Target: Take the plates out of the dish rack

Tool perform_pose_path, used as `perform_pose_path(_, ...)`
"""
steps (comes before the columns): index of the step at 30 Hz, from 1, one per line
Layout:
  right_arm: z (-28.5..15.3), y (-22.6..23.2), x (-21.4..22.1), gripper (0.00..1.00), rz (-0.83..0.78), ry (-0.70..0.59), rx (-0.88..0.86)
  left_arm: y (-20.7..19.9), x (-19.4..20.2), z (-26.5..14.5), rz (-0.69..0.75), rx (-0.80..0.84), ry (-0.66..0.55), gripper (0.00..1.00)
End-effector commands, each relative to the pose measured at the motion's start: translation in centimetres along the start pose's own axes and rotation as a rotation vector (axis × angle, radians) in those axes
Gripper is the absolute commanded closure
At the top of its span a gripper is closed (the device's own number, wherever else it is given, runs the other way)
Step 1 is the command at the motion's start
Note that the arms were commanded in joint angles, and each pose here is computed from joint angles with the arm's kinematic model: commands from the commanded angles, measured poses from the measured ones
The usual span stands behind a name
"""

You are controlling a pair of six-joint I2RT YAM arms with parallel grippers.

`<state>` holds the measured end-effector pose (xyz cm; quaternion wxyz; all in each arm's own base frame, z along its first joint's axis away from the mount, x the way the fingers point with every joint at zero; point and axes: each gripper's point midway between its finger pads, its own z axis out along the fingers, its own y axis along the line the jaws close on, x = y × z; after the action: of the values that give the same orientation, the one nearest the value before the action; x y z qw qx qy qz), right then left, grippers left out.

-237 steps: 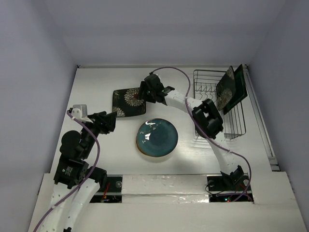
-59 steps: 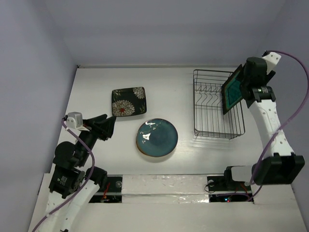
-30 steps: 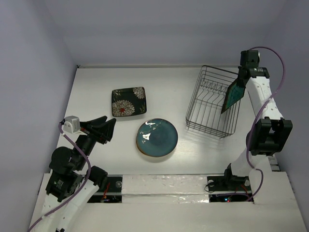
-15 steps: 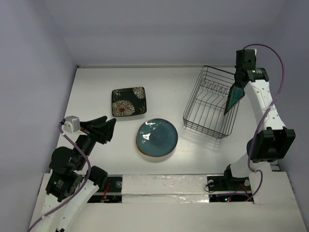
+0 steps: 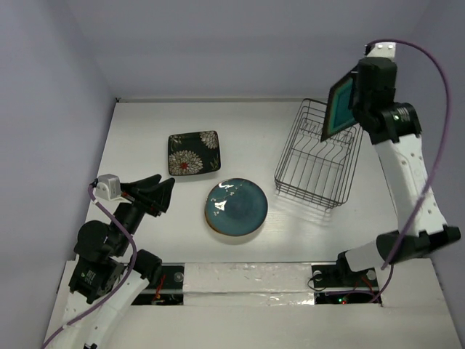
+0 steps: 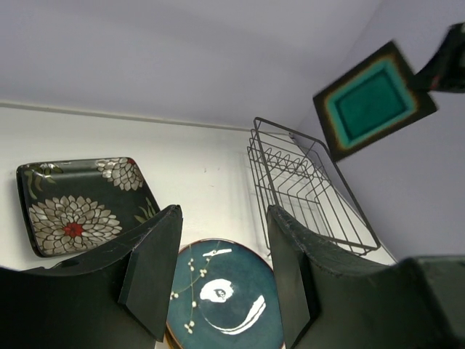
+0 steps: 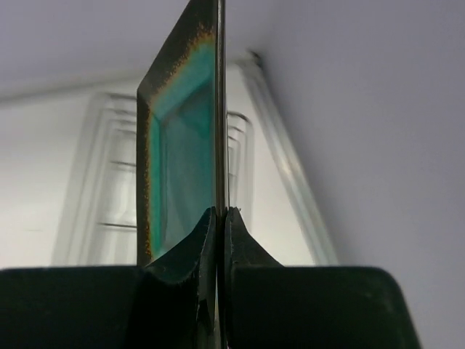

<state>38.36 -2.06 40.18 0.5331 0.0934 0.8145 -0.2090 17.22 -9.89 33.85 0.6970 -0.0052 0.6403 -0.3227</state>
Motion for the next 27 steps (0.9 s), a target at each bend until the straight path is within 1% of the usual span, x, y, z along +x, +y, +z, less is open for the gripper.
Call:
perform_pose_path(1, -9.5, -1.2, -10.5, 1.00, 0.416, -0.380, -0.253, -0.3, -0.6, 0.4, -0.006, 0.005, -0.020, 0.53)
perform_pose_path(3, -11.2, 0.9, -11.1, 1.00, 0.498, -0.433, -0.409, -0.1, -0.5, 0.6, -0.005, -0.003, -0.015, 0.53)
perform_pose_path(4, -12.6, 3.5, -11.4, 1.00, 0.545, -0.432, -0.561, 0.1, -0.7, 0.6, -0.004, -0.014, -0.022, 0.53)
perform_pose_path(6, -13.4, 6.6, -11.2, 1.00, 0.603, -0.448, -0.698, 0.3, -0.8, 0.5, -0.004, -0.026, -0.029, 0.53)
perform_pose_path(8, -14.9, 10.4, -10.9, 1.00, 0.656, -0.418, -0.846, 0.6, -1.0, 0.5, -0.006, -0.044, -0.043, 0.53)
perform_pose_path(9, -14.5, 12.7, -10.6, 1.00, 0.693, -0.402, -0.898, 0.7, -1.0, 0.4, -0.006, -0.051, -0.044, 0.53)
perform_pose_path(11, -15.6, 16.6, -10.0, 1.00, 0.713, -0.372, -1.011, 1.1, -1.1, 0.5, -0.007, -0.072, -0.049, 0.53)
perform_pose_path(12, -16.2, 17.8, -10.8, 1.00, 0.746, -0.401, -1.061, 1.2, -1.1, 0.5, -0.007, -0.077, -0.049, 0.53)
perform_pose_path(13, -15.2, 20.9, -9.4, 1.00, 0.757, -0.330, -1.094, 1.3, -1.1, 0.5, -0.008, -0.082, -0.050, 0.53)
perform_pose_path(15, -15.8, 24.2, -8.7, 1.00, 0.791, -0.285, -1.152, 1.5, -0.9, 0.6, -0.009, -0.095, -0.043, 0.53)
perform_pose_path(16, -16.3, 25.5, -9.2, 1.00, 0.853, -0.282, -1.199, 1.6, -0.9, 0.7, -0.008, -0.099, -0.041, 0.53)
perform_pose_path(17, -15.4, 28.4, -8.0, 1.00, 0.856, -0.237, -1.218, 1.7, -1.0, 0.7, -0.008, -0.108, -0.045, 0.53)
perform_pose_path(18, -16.2, 30.1, -8.2, 1.00, 0.884, -0.238, -1.267, 1.8, -1.0, 0.7, -0.008, -0.111, -0.045, 0.53)
perform_pose_path(19, -16.2, 31.6, -7.9, 1.00, 0.928, -0.193, -1.290, 2.0, -1.1, 0.7, -0.008, -0.123, -0.051, 0.53)
perform_pose_path(20, -16.6, 32.8, -8.3, 1.00, 0.950, -0.183, -1.316, 2.2, -1.2, 0.6, -0.009, -0.133, -0.056, 0.53)
perform_pose_path(21, -15.4, 35.9, -6.6, 1.00, 0.942, -0.134, -1.322, 2.3, -1.1, 0.6, -0.009, -0.139, -0.054, 0.53)
perform_pose_path(23, -15.5, 38.7, -5.6, 1.00, 0.972, -0.075, -1.332, 2.5, -1.2, 0.5, -0.012, -0.149, -0.058, 0.53)
perform_pose_path(24, -14.7, 40.9, -4.7, 1.00, 0.967, -0.049, -1.323, 2.6, -1.0, 0.6, -0.012, -0.153, -0.052, 0.53)
perform_pose_path(26, -13.9, 42.8, -3.6, 1.00, 0.995, 0.000, -1.308, 2.6, -0.9, 0.7, -0.014, -0.155, -0.050, 0.53)
perform_pose_path(27, -12.9, 44.3, -2.1, 1.00, 0.998, 0.030, -1.295, 2.6, -0.8, 0.7, -0.013, -0.155, -0.045, 0.53)
